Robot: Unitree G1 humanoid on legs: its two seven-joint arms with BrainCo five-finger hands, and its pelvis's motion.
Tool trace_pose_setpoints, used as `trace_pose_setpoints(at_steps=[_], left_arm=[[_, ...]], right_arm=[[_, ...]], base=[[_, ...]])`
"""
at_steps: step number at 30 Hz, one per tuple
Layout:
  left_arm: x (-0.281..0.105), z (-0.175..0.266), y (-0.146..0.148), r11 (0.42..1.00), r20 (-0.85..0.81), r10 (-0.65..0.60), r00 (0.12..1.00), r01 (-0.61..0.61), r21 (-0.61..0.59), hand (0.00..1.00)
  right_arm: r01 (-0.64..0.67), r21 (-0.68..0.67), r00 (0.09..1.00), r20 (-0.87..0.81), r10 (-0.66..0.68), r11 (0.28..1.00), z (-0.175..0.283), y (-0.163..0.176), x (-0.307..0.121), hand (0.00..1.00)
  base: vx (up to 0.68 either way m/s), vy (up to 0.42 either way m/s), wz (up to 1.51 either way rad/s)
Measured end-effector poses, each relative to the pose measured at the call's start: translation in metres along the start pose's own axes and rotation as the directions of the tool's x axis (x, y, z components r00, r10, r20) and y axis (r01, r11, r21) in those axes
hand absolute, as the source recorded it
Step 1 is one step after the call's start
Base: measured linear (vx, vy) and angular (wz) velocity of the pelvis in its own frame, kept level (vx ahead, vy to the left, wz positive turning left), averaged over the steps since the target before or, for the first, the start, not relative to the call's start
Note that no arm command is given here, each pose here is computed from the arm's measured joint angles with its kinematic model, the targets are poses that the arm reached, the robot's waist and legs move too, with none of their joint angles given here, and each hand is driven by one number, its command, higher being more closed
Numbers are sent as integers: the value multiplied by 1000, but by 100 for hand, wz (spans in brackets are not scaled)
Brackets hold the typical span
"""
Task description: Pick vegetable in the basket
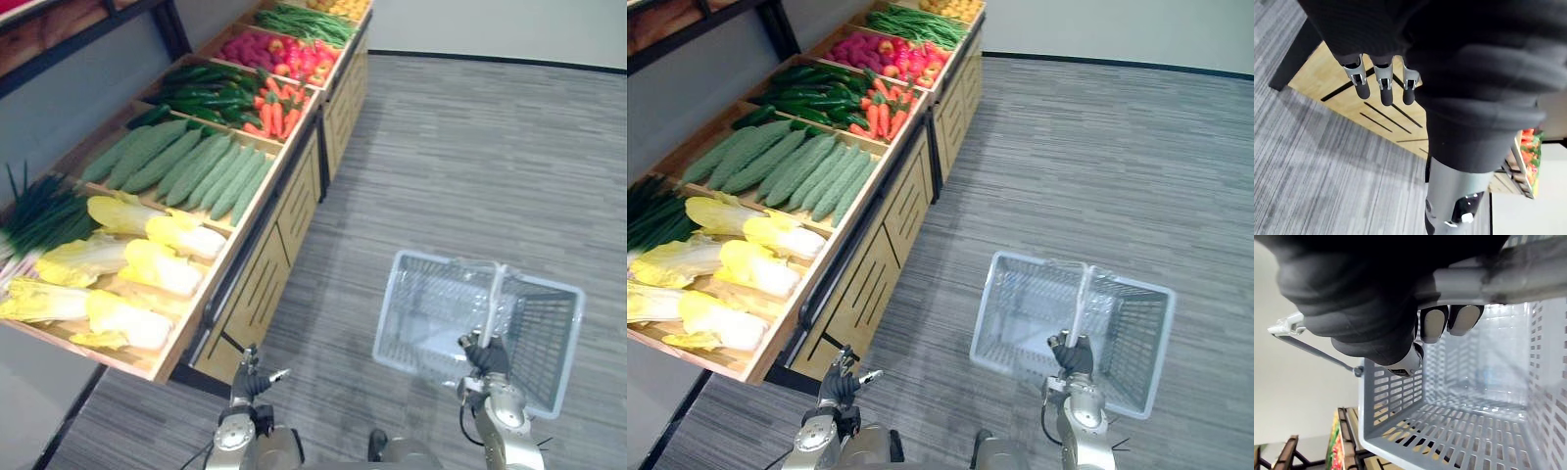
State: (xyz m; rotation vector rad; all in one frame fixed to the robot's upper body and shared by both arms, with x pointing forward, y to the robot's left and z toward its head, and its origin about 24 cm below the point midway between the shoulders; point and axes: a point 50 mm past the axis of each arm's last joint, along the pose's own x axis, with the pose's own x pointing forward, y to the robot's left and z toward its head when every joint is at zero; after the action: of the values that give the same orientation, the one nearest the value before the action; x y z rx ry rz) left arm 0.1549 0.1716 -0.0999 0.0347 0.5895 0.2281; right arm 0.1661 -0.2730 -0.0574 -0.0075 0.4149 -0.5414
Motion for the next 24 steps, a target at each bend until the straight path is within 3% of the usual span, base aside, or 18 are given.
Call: trace_pose_setpoints(at_steps=[8,14,18,23,24], left_arm=[[-9,-21,0,997,-81,-19,997,25,71,0],[-21,-8,1,992,-47,-31,998,37,122,0],[-29,19,9,994,71,-23,997,15,112,0],[-49,63,-29,973,267,-229,936,227,39,0],[-55,89,-38,961,399,-258,880,277,10,0]], right_arm=[[35,-39,975,-217,-43,999,-47,-13,-14,100],[67,22,984,-169,-63,997,-44,-14,-29,100],[150,24,963,-231,-141,988,-59,-34,-40,100],[180,31,954,-250,-167,983,-65,-46,-50,100],[174,34,955,-248,-161,984,-65,-45,-51,100]], base=[[403,76,111],[362,-193,146],[209,-278,130],[9,-191,60],[-115,-95,33]])
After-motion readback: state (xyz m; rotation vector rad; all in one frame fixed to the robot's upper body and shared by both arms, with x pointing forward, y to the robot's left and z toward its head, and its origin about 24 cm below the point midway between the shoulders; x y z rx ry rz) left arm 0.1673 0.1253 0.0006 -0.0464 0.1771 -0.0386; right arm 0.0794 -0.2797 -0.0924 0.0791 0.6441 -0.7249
